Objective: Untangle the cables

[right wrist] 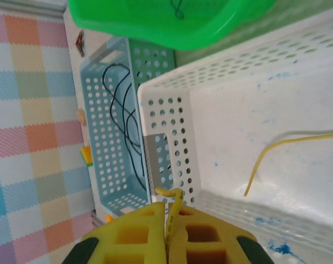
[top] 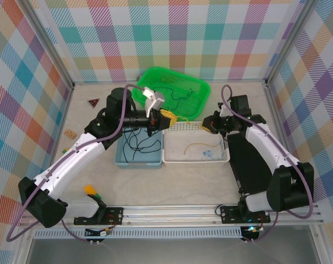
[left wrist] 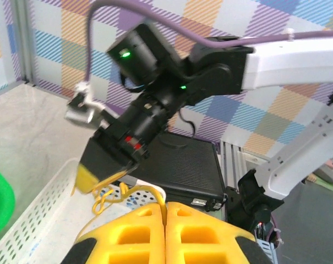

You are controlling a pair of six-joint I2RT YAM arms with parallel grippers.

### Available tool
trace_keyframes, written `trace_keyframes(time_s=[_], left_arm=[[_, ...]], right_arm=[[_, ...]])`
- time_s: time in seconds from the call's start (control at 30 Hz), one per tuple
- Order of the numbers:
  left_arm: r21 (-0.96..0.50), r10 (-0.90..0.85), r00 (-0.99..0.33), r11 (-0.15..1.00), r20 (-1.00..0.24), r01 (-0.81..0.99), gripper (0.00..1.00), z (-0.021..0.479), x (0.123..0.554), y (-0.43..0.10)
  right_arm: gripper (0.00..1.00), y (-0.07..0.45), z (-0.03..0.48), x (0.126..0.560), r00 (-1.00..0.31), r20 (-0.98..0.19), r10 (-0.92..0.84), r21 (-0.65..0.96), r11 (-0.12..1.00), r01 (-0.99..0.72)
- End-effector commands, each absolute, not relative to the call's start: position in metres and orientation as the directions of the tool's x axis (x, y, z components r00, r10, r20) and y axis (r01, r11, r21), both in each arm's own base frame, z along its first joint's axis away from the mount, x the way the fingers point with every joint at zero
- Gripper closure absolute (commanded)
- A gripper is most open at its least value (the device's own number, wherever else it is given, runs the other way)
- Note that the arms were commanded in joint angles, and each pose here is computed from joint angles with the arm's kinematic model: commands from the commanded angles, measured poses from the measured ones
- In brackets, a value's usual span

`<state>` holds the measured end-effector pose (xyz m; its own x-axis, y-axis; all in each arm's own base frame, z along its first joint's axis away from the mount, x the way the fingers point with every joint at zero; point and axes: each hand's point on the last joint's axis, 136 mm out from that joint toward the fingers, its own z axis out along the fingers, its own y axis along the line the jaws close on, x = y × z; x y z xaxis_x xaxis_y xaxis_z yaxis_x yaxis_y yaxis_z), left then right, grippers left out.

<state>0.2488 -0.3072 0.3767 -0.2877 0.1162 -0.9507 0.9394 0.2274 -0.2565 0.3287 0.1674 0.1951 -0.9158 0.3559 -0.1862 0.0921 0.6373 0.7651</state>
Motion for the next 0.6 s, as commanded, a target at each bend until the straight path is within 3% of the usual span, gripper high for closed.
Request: trace_keyframes(time_s=[0.0, 0.3, 0.43, 0.57], left_arm=[[-0.069, -0.070, -0.056, 0.199, -0.996, 0.978, 1.00, 0.469, 0.221, -0.275], [-0.144, -0.046, -0.137, 0.376, -0.990, 0.915, 1.00, 0.445, 0.240, -0.221], [-0.165, -0.029, -0.166, 0.377, -0.986, 0.912, 1.00, 0.431, 0.239, -0.219], [-0.228, 0.008, -0.242, 0.308, -0.970, 0.924, 1.00, 0.403, 0.240, -0.233]], right_arm=[[1.00, 0.096, 0.159, 0.329, -0.825, -0.236, 0.514, 0.576, 0.757, 0.307], [1.00, 0.035, 0.176, 0.315, -0.754, -0.275, 0.596, 0.579, 0.729, 0.365], [1.00, 0.030, 0.183, 0.311, -0.738, -0.288, 0.611, 0.599, 0.716, 0.359], [1.00, 0.054, 0.202, 0.310, -0.775, -0.273, 0.571, 0.683, 0.682, 0.262]])
